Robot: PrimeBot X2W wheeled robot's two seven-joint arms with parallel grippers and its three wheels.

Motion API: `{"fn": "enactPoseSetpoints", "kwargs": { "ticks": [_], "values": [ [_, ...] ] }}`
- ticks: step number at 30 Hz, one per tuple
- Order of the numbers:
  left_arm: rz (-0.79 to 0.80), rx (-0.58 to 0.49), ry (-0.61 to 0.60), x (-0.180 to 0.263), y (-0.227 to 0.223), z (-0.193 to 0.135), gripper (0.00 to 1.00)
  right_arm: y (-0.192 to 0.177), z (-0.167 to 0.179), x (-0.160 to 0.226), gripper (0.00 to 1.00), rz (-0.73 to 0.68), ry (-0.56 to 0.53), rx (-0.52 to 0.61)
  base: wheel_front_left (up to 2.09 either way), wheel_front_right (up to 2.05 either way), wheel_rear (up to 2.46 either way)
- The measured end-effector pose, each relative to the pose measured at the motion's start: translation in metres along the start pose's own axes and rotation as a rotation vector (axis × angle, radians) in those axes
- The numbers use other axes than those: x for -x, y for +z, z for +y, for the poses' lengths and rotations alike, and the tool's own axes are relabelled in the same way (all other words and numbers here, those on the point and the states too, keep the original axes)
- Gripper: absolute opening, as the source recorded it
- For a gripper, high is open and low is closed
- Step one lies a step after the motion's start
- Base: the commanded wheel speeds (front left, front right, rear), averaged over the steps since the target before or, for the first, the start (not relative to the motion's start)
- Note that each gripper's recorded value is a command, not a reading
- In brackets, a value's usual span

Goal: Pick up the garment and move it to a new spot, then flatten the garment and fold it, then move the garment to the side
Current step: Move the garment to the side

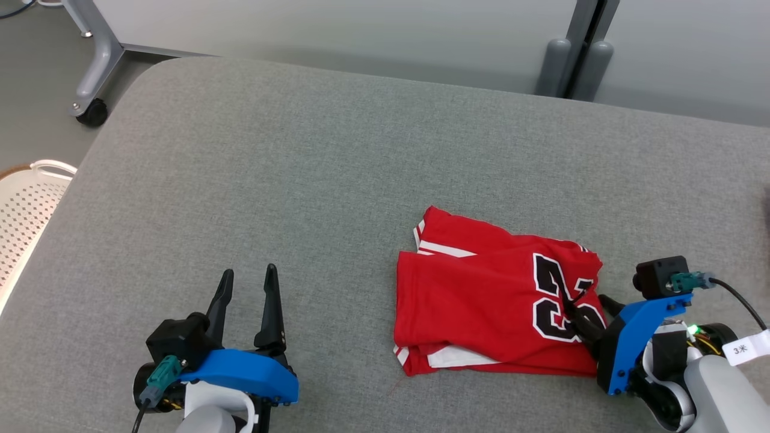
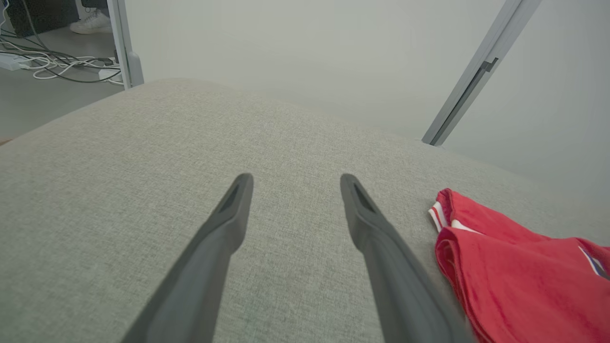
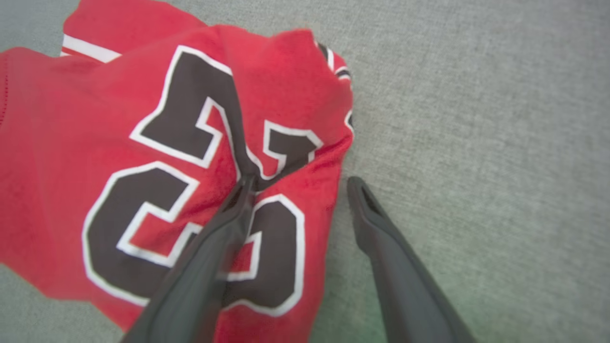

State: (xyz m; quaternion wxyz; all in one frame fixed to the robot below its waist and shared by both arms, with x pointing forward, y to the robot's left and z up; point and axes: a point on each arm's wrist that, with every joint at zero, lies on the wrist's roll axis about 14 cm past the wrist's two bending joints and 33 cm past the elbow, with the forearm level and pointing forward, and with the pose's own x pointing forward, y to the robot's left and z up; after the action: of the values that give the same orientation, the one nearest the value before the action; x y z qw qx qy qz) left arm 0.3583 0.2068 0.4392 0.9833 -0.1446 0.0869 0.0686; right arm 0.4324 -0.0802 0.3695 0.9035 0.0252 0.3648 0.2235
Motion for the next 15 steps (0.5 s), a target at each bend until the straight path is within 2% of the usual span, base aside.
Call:
{"fn": "enactPoseSetpoints", "kwargs": {
  "ticks": [1,2,3,5,7,8,15],
  "values": [
    [0.001,-0.001,-0.003,0.0,0.0,-0.001,1.0,-0.001,0.001,0.0,0.93,0.003,0.004,0.0,0.0,0.0,0.0],
    [0.002,-0.003,-0.004,-0.001,0.0,-0.001,1.0,-0.002,0.003,0.0,0.63,0.005,0.008,0.0,0.0,0.0,0.0],
    [0.004,-0.005,-0.009,-0.001,-0.001,-0.003,1.0,-0.002,0.004,0.0,0.42,0.006,0.011,0.001,0.0,0.0,0.0],
    [0.006,-0.009,-0.018,-0.003,-0.001,-0.005,1.0,-0.001,0.006,0.0,0.27,0.0,0.013,0.003,0.0,0.0,0.0],
    [0.008,-0.012,-0.028,-0.005,-0.001,-0.008,1.0,0.0,0.004,0.001,0.04,-0.012,0.009,0.003,0.0,0.0,0.0],
    [0.008,-0.013,-0.037,-0.006,-0.001,-0.011,1.0,0.001,0.003,0.002,0.0,-0.019,0.005,0.002,0.0,0.0,0.0],
    [0.021,-0.019,-0.105,-0.016,-0.004,-0.034,1.0,0.016,-0.026,0.018,0.0,-0.107,-0.069,-0.022,0.0,0.0,0.0]
  ]
}}
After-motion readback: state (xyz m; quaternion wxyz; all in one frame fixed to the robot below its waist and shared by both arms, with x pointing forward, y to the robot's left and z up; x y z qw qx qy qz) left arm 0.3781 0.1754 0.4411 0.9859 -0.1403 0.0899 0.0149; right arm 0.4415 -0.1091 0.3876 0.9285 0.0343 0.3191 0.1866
